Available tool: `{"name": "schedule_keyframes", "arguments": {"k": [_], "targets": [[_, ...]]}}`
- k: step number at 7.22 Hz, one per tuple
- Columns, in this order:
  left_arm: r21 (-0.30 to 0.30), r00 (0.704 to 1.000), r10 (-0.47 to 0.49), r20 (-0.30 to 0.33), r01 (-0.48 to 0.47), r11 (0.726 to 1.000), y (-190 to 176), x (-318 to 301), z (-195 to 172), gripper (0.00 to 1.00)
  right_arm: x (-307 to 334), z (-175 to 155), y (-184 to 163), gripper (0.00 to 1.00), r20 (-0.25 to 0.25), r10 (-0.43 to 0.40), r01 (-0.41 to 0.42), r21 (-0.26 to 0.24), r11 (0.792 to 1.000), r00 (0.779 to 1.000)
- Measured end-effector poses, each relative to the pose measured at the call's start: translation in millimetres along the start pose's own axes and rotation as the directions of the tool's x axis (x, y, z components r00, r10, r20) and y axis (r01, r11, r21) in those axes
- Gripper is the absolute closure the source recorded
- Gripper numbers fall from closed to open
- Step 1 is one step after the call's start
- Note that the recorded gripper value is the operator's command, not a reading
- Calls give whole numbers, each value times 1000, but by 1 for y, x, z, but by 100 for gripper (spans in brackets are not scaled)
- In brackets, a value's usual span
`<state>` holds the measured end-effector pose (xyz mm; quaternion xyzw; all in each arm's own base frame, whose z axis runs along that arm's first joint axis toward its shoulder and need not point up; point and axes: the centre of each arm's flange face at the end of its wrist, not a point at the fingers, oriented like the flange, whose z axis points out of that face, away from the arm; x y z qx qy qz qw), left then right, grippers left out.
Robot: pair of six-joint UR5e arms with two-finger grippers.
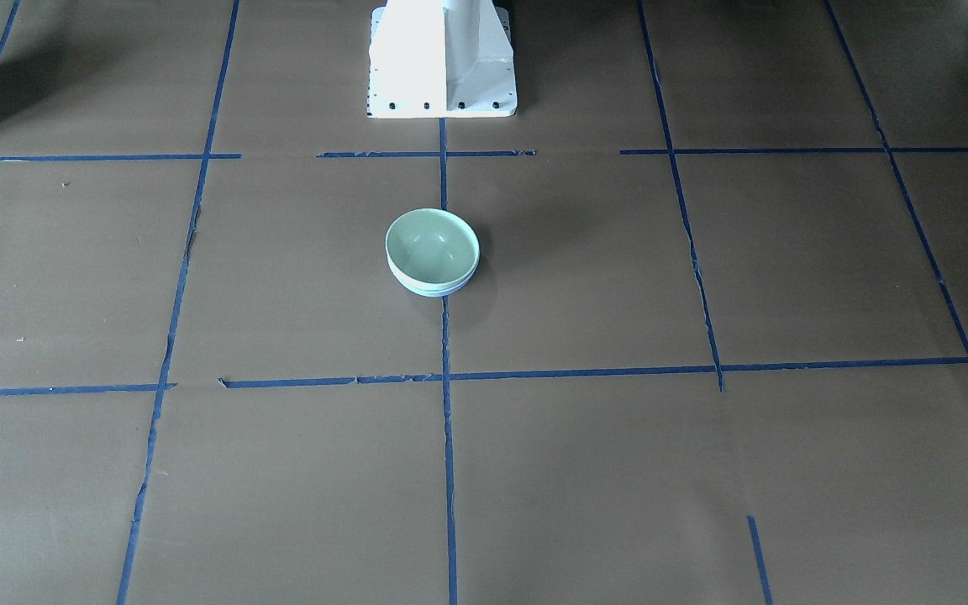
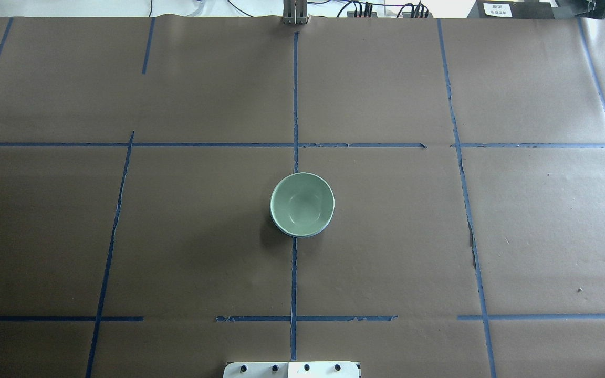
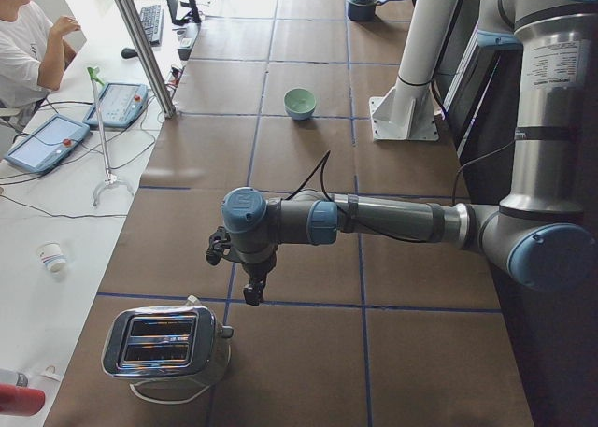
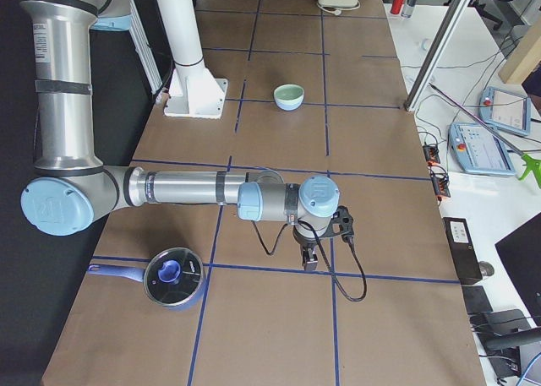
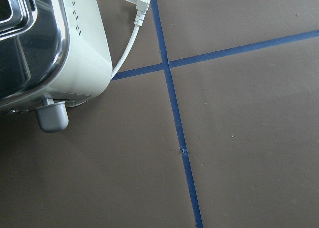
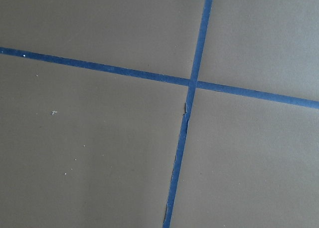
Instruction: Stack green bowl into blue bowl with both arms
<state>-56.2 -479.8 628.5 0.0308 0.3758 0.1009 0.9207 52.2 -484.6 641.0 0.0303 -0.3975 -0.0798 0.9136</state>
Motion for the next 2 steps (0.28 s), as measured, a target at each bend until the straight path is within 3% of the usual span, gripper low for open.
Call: {"name": "schedule_keyframes", "arguments": {"k": [2], "targets": [[2, 1000, 3, 1, -3, 1000, -1, 1, -1, 0, 1, 1, 1, 0, 1, 2, -2, -2, 1000, 1000]]}}
